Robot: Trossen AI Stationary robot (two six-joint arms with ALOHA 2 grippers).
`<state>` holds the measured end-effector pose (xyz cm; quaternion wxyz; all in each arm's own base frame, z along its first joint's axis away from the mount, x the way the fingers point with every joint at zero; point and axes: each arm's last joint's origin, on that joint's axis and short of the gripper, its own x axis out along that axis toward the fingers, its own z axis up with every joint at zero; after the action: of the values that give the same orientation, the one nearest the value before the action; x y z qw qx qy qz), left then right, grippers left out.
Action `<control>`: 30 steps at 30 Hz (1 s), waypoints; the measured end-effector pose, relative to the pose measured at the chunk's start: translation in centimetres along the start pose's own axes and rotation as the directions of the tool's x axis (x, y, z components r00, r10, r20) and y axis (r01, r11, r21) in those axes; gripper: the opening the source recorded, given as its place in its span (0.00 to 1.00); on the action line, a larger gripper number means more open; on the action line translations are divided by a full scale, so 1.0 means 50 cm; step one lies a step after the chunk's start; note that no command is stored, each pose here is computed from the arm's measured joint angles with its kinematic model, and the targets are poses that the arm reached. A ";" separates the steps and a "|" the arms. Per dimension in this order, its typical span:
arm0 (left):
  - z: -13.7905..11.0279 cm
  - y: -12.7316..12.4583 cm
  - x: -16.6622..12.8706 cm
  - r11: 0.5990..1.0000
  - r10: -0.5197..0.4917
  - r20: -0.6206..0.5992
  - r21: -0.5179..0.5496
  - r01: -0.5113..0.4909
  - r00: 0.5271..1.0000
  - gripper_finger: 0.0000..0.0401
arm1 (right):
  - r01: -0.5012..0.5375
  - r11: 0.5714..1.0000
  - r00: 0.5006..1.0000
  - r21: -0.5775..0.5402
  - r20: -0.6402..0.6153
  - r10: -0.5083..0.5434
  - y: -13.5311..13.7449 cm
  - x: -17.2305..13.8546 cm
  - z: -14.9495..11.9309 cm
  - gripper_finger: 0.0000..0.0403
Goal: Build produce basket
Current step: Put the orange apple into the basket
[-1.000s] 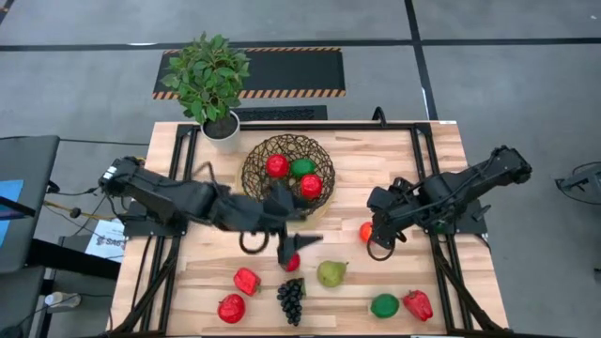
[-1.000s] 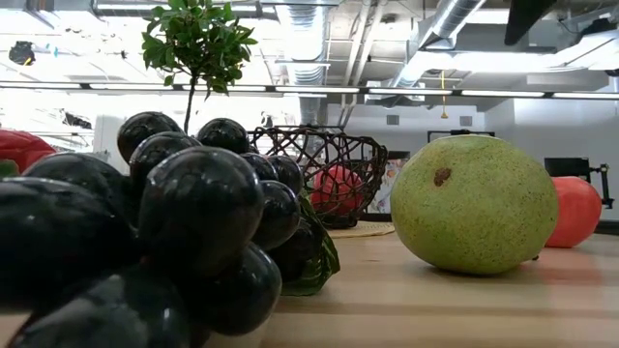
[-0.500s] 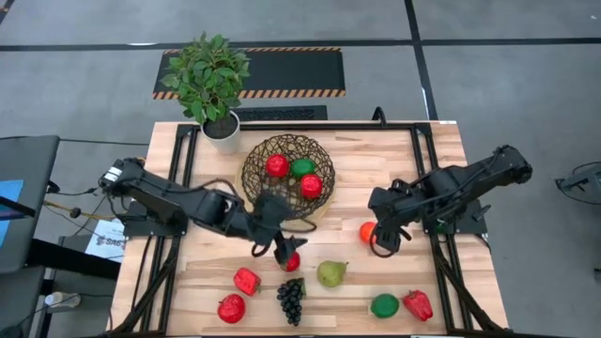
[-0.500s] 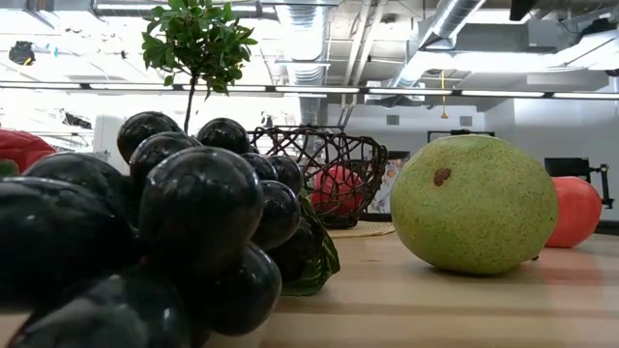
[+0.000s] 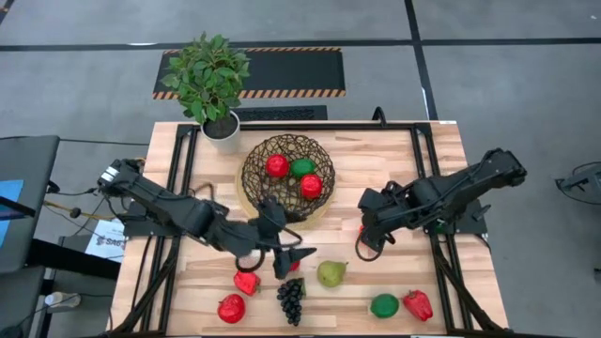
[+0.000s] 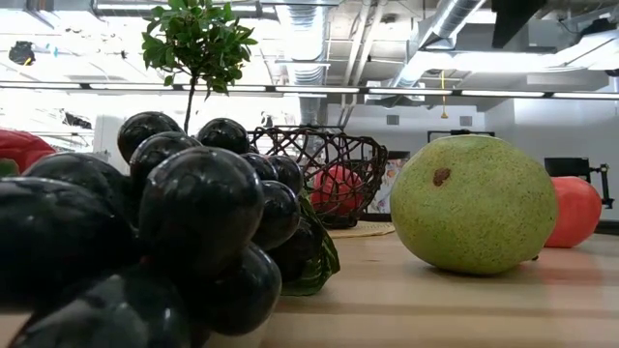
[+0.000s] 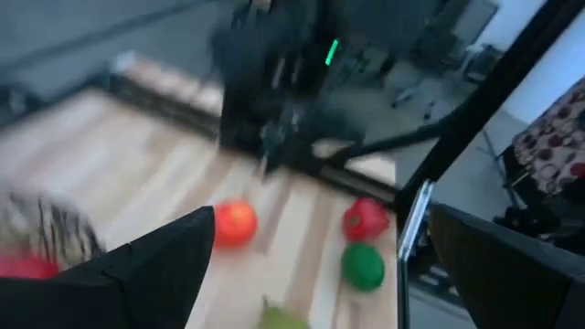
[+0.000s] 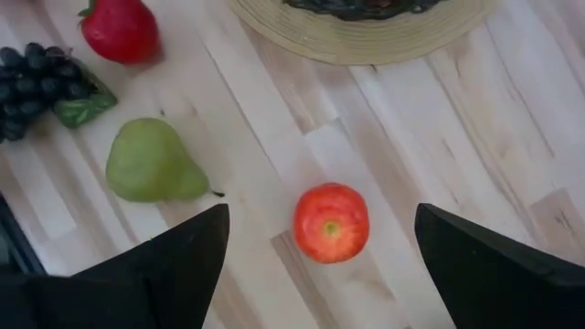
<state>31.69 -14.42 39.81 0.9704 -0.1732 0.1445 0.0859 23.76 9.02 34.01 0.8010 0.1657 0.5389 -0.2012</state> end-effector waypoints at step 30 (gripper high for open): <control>0.082 0.033 -0.049 0.951 0.155 -0.028 0.274 -0.141 0.988 0.97 | 0.115 0.993 0.991 0.020 -0.076 -0.113 0.087 0.083 -0.053 0.91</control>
<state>30.07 -11.68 43.74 0.9720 -0.0297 0.1911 0.1336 25.24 13.48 29.42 0.7654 0.1516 0.5746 -0.2469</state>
